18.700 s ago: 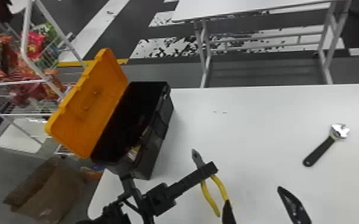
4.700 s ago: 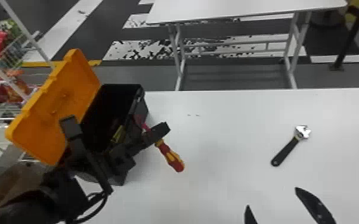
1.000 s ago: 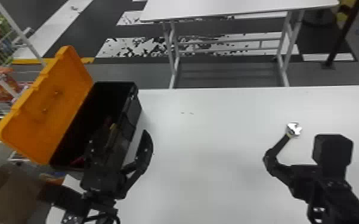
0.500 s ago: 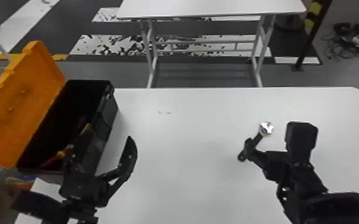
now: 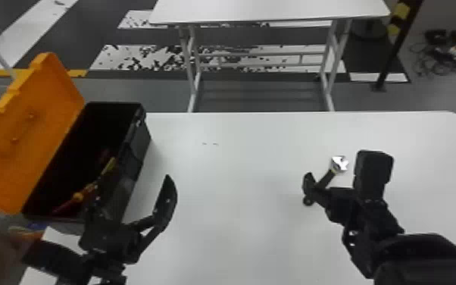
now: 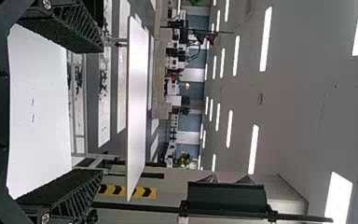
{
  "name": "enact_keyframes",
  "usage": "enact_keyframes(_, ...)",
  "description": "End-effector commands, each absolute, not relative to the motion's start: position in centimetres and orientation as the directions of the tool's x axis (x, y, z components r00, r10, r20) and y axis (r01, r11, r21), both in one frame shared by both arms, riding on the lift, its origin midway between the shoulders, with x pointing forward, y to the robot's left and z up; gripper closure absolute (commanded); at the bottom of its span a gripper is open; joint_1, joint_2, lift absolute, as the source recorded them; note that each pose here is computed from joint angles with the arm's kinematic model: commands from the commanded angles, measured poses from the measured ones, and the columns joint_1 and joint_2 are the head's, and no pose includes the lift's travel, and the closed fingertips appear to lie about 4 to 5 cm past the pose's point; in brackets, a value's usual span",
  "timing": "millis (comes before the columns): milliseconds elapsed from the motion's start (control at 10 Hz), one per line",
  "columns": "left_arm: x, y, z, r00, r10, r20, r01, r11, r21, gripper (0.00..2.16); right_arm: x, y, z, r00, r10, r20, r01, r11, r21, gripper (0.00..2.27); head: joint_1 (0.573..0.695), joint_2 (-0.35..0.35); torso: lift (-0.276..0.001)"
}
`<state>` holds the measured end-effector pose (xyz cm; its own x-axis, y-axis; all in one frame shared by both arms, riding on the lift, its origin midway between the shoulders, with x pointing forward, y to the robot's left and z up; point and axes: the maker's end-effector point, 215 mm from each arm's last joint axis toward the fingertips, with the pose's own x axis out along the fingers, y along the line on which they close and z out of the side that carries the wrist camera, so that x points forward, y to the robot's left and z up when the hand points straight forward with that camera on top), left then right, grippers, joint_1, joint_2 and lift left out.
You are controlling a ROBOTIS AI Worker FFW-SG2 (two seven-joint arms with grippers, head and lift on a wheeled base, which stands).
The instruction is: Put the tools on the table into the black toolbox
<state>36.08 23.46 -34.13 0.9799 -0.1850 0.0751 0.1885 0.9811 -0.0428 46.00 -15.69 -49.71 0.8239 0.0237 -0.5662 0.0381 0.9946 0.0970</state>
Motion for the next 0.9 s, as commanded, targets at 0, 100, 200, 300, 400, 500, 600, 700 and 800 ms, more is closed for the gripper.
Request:
enact_keyframes(0, 36.2, 23.3, -34.3, 0.979, -0.192, 0.072, 0.195, 0.980, -0.043, 0.08, 46.4, -15.4, -50.3, 0.820, 0.032, -0.572, 0.039, 0.993, 0.112, 0.09, 0.695, 0.107, -0.075)
enact_keyframes(100, 36.2, 23.3, -34.5, 0.979, -0.193, 0.069, 0.196, 0.980, -0.045, 0.08, 46.5, -15.3, -50.7, 0.815, 0.033, -0.578, 0.036, 0.993, 0.108, 0.09, 0.695, 0.108, -0.075)
enact_keyframes(200, 36.2, 23.2, -34.6, 0.978, -0.195, 0.068, 0.198, 0.979, -0.047, 0.08, 46.7, -15.0, -51.1, 0.811, 0.036, -0.584, 0.032, 0.994, 0.106, 0.09, 0.695, 0.108, -0.075)
enact_keyframes(300, 36.4, 22.7, -34.8, 0.977, -0.204, 0.067, 0.207, 0.977, -0.050, 0.08, 46.9, -14.9, -51.5, 0.807, 0.038, -0.589, 0.031, 0.994, 0.105, 0.09, 0.695, 0.109, -0.075)
enact_keyframes(400, 36.4, 22.8, -34.8, 0.977, -0.204, 0.067, 0.208, 0.977, -0.050, 0.08, 47.2, -15.0, -52.0, 0.802, 0.035, -0.596, 0.031, 0.995, 0.099, 0.09, 0.695, 0.108, -0.075)
enact_keyframes(500, 36.5, 22.7, -34.8, 0.976, -0.205, 0.067, 0.209, 0.977, -0.051, 0.08, 47.3, -14.8, -52.6, 0.795, 0.037, -0.606, 0.026, 0.995, 0.096, 0.09, 0.695, 0.106, -0.075)
enact_keyframes(600, 36.6, 22.5, -34.9, 0.976, -0.209, 0.066, 0.212, 0.976, -0.052, 0.08, 47.5, -14.9, -53.1, 0.789, 0.035, -0.613, 0.027, 0.996, 0.091, 0.09, 0.695, 0.106, -0.075)
enact_keyframes(700, 36.7, 22.3, -35.0, 0.975, -0.211, 0.066, 0.215, 0.975, -0.055, 0.08, 47.8, -14.8, -53.4, 0.787, 0.035, -0.615, 0.025, 0.996, 0.089, 0.09, 0.695, 0.104, -0.075)
enact_keyframes(800, 36.8, 22.1, -35.1, 0.974, -0.214, 0.068, 0.218, 0.974, -0.057, 0.08, 48.1, -14.3, -53.6, 0.786, 0.047, -0.616, 0.013, 0.996, 0.092, 0.09, 0.695, 0.102, -0.075)
